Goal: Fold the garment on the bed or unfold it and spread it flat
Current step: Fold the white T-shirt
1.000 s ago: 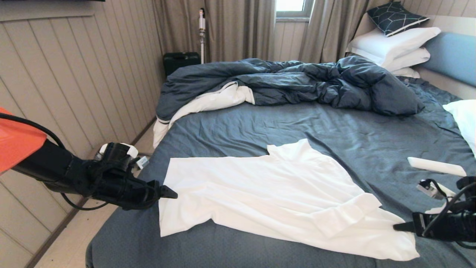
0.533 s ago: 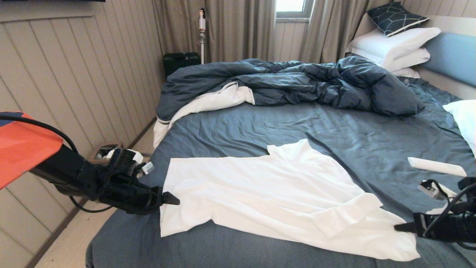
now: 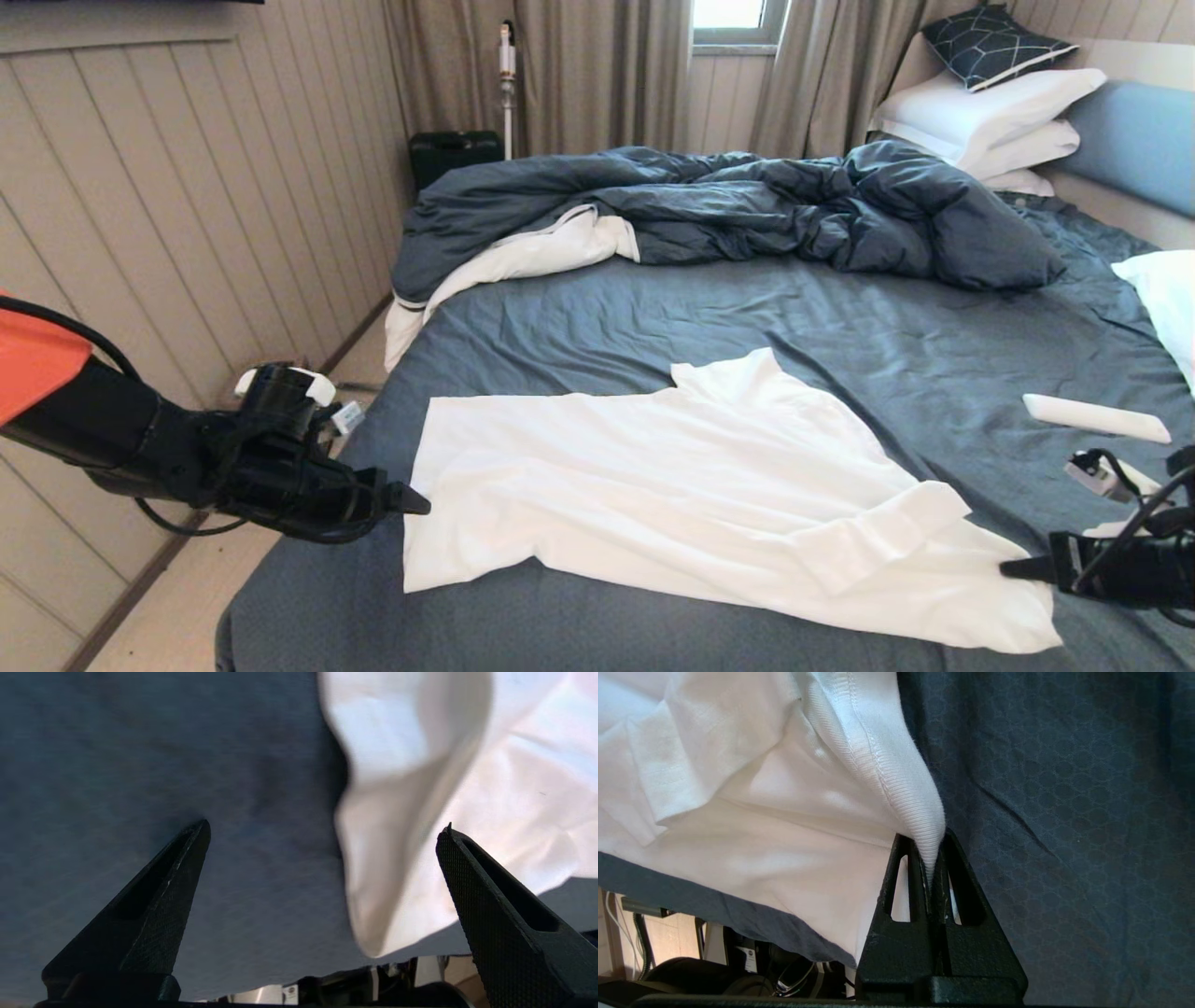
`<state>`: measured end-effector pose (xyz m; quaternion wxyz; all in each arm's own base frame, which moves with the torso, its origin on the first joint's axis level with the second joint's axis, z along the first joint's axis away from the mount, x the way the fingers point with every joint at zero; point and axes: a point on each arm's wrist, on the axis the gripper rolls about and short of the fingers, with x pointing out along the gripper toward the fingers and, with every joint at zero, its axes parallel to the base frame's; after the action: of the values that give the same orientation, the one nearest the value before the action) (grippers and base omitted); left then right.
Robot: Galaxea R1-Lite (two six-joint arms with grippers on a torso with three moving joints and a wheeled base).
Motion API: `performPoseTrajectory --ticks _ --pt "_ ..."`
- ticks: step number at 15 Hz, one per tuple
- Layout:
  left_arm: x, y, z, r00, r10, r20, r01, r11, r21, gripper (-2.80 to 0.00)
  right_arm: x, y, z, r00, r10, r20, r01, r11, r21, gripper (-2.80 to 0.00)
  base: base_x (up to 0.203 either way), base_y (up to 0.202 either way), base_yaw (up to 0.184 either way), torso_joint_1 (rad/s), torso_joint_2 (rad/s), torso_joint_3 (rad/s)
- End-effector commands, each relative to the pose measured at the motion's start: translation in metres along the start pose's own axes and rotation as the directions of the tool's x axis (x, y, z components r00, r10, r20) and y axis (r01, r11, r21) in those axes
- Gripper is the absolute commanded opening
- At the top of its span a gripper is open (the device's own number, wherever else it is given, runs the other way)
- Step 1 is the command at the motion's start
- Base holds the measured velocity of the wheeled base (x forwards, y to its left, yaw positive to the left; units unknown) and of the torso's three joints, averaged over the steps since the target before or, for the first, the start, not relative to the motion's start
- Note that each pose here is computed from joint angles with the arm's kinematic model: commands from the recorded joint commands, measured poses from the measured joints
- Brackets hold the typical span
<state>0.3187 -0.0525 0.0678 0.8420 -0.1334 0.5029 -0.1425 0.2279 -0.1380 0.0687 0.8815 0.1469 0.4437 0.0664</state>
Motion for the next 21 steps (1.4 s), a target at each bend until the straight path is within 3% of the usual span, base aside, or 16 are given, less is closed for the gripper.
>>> performPoseTrajectory --ticks 1,6,10,11,18,21 --pt "0.0 0.002 -0.001 1.0 0.002 0.0 -0.002 1.0 -0.003 0.0 -0.002 0.0 0.0 1.0 0.0 0.007 0.0 1.0 -0.002 -2.8 0.0 0.0 0.0 0.0 0.0 0.0" --pt "0.03 -0.016 -0.009 0.996 -0.038 -0.085 0.041 0.999 0.031 0.0 -0.003 0.0 0.0 1.0 -0.005 0.017 0.005 1.0 -0.005 -2.8 0.0 0.0 0.0 0.0 0.0 0.0" --pt "0.04 -0.021 -0.01 0.994 -0.044 -0.103 0.047 0.998 0.032 0.0 -0.007 -0.002 0.001 0.999 -0.012 0.033 0.012 1.0 -0.002 -2.8 0.0 0.0 0.0 0.0 0.0 0.0" --pt "0.041 -0.02 -0.011 0.993 -0.043 -0.106 0.047 0.998 0.033 -2.8 -0.008 -0.002 0.001 0.999 -0.014 0.038 0.014 1.0 -0.006 -2.8 0.0 0.0 0.0 0.0 0.0 0.0" --pt "0.04 -0.026 -0.004 0.993 -0.067 -0.093 0.071 0.997 0.041 -2.8 -0.007 -0.002 0.001 0.999 -0.013 0.036 0.013 1.0 -0.005 -2.8 0.0 0.0 0.0 0.0 0.0 0.0" --pt "0.034 -0.034 0.004 0.989 -0.123 -0.086 0.124 0.992 0.004 -2.8 -0.006 -0.003 0.001 0.999 -0.012 0.033 0.012 1.0 -0.003 -2.8 0.0 0.0 0.0 0.0 0.0 0.0"
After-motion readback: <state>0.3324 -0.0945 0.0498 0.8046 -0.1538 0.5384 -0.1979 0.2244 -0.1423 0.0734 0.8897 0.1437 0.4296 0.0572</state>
